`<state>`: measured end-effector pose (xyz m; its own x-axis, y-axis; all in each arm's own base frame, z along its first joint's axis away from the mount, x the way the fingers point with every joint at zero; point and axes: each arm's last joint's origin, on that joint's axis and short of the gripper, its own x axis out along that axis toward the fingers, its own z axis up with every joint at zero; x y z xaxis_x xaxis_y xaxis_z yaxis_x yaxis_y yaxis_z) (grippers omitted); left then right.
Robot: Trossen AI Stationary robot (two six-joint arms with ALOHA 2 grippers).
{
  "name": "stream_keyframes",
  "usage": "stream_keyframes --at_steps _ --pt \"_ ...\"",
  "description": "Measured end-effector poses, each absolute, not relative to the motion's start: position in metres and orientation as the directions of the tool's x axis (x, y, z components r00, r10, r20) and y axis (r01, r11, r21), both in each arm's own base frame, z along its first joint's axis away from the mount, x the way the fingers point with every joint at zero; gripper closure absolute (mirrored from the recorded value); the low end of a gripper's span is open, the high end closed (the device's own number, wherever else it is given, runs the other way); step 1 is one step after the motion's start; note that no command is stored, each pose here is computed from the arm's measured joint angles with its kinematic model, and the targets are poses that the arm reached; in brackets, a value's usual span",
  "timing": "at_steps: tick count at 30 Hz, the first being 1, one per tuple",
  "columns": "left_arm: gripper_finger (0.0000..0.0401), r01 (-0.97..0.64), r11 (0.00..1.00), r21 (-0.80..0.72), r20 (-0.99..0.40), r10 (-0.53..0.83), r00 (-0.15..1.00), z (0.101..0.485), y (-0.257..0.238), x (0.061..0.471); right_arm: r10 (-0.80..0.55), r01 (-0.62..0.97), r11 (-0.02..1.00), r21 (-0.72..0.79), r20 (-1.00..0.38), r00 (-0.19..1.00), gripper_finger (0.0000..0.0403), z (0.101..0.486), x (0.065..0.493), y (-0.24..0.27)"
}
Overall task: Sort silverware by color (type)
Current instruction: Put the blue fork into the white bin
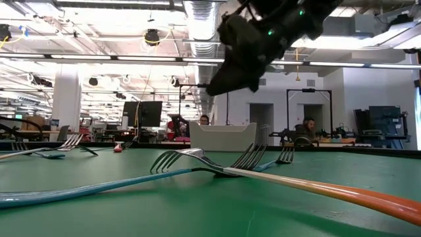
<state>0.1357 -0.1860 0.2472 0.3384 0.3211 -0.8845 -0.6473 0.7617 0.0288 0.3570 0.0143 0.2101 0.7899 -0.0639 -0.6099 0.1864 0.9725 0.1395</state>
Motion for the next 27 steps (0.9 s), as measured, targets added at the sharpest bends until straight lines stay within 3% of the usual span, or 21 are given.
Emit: stream_keyframes --at_steps 8,13,15,18,27 --pt "0.0238 -0.622 0.766 0.161 -0.811 0.462 0.359 0.258 -0.124 0.169 -0.253 0.309 0.949 -0.054 -0.713 0.654 0.0335 0.236 0.315 0.017" --pt "0.0238 -0.66 0.74 0.129 -0.81 0.463 0.36 0.239 -0.07 0.172 -0.333 0.357 0.926 -0.124 -0.715 0.615 0.0335 0.235 0.301 0.015" --pt "0.0238 -0.723 0.683 0.106 -0.788 0.501 0.358 0.231 -0.045 0.168 -0.342 0.374 0.92 -0.118 -0.708 0.618 0.0335 0.229 0.297 0.011" --pt "0.0238 -0.855 0.518 0.024 -0.749 0.576 0.328 0.225 -0.007 0.161 -0.354 0.424 0.902 -0.082 -0.701 0.619 0.0335 0.215 0.291 0.004" --pt "0.0238 -0.947 0.271 -0.17 -0.802 0.521 0.293 0.207 0.061 0.159 -0.379 0.554 0.832 0.019 -0.709 0.594 0.0335 0.174 0.278 -0.009"
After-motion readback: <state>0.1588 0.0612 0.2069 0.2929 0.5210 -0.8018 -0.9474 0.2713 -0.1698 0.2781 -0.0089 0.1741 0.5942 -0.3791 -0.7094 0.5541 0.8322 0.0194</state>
